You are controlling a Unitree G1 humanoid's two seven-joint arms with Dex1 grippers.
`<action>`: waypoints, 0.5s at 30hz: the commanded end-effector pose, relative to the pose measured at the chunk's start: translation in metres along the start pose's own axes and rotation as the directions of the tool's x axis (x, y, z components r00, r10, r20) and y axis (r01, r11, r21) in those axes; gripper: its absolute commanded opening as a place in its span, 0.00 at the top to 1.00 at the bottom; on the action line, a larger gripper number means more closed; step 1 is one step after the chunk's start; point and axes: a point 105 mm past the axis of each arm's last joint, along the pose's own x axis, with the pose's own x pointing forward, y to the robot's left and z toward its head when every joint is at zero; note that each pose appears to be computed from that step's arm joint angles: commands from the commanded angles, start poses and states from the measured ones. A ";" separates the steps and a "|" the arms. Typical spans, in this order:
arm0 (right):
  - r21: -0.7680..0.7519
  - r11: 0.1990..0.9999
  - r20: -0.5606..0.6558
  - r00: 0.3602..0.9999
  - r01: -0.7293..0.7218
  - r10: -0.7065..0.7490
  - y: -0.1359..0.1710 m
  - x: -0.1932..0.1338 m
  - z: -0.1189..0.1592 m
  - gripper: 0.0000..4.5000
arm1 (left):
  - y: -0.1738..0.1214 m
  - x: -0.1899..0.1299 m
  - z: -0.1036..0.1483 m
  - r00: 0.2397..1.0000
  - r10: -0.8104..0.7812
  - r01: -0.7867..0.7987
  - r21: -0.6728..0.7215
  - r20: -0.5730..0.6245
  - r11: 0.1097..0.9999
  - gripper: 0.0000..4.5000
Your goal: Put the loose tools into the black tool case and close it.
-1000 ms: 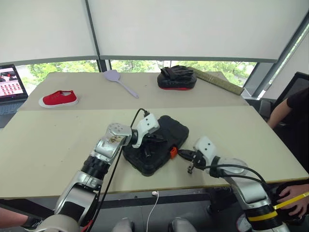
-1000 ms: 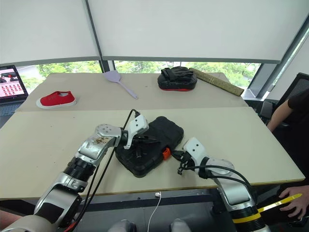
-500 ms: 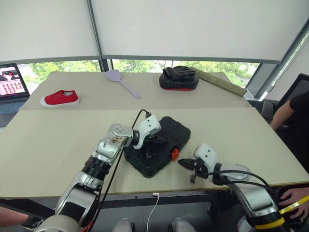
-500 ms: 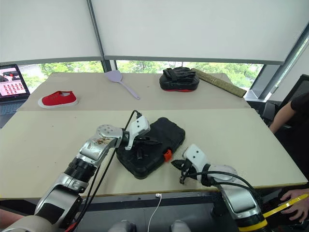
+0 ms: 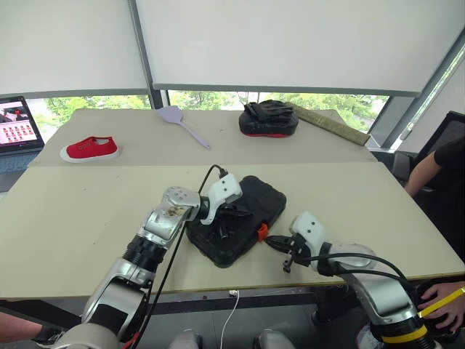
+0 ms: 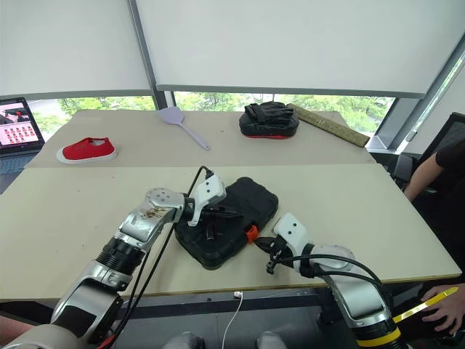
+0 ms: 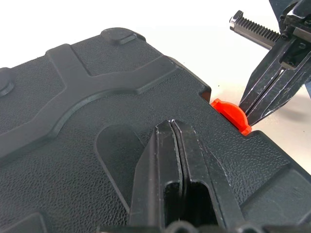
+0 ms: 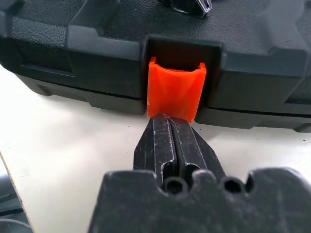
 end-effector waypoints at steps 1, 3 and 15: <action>-0.046 0.999 0.064 0.998 -0.016 0.019 0.003 0.006 0.020 1.00 | -0.016 0.007 -0.073 0.969 -0.047 0.009 -0.154 -0.244 0.988 0.99; -0.032 0.999 0.080 0.997 -0.009 0.011 0.001 0.009 0.022 1.00 | -0.016 0.007 -0.073 0.969 -0.046 0.008 -0.155 -0.244 0.988 0.99; -0.018 1.000 0.123 0.992 -0.020 0.022 -0.003 0.020 0.035 1.00 | -0.019 0.005 -0.078 0.961 -0.064 0.017 -0.173 -0.270 0.985 0.99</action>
